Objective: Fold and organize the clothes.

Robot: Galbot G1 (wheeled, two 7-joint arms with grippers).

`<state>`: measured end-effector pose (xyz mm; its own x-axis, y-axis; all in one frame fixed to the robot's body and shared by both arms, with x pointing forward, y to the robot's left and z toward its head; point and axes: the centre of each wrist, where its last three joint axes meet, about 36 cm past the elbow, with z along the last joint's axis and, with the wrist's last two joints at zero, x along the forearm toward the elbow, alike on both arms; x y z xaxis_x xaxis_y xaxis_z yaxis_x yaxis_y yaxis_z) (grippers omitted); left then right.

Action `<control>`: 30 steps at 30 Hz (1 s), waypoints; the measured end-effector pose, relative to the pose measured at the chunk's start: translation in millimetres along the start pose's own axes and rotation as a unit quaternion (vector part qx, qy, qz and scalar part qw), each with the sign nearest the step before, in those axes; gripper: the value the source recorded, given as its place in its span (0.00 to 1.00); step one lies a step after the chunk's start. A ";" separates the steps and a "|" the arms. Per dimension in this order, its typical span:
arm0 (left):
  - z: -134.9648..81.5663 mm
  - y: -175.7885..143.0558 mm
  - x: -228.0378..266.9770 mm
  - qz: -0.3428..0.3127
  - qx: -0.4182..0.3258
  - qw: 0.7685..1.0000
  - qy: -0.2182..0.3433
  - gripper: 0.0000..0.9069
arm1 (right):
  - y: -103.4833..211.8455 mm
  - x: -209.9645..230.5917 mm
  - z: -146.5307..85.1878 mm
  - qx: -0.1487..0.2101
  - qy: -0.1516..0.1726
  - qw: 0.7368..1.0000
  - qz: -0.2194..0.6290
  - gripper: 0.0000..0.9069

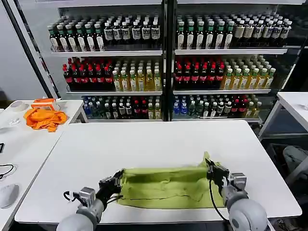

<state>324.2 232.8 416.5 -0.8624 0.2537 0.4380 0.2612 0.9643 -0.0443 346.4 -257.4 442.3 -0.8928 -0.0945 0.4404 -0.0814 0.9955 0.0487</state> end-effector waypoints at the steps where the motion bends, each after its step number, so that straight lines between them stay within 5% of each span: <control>1: 1.9 -0.5 0.7 -0.002 -0.004 1.000 0.002 0.02 | 0.4 1.0 2.6 -0.001 0.005 1.000 0.002 0.10; 2: 3.8 -0.5 0.9 -0.005 -0.008 1.000 0.003 0.03 | 0.6 2.0 5.0 -0.001 0.009 1.000 0.004 0.58; 3: 6.2 -0.4 0.9 -0.009 -0.012 1.000 0.006 0.46 | 1.4 3.4 7.4 -0.002 0.012 1.000 0.005 1.00; 4: 8.3 -0.1 0.7 -0.014 -0.016 1.000 0.008 0.83 | 2.4 4.9 8.9 -0.003 0.014 1.000 0.006 1.00; 5: 9.9 0.1 0.4 -0.018 -0.019 1.000 0.009 1.00 | 3.4 6.5 10.4 -0.004 0.016 1.000 0.006 1.00; 17: 20.2 -13.9 7.2 -0.054 -0.025 0.998 -0.010 1.00 | 12.0 30.0 22.1 -0.007 0.008 1.000 0.015 1.00; 30: 28.6 -59.2 13.1 -0.085 0.049 0.995 -0.025 1.00 | 19.1 40.9 30.3 -0.013 0.008 1.000 0.027 1.00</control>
<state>285.0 181.2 399.2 -0.9113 0.0879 0.4023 0.0689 0.9957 -0.0614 294.9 -242.1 434.1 -0.8888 -0.0418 0.4564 -0.0225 0.9986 0.0477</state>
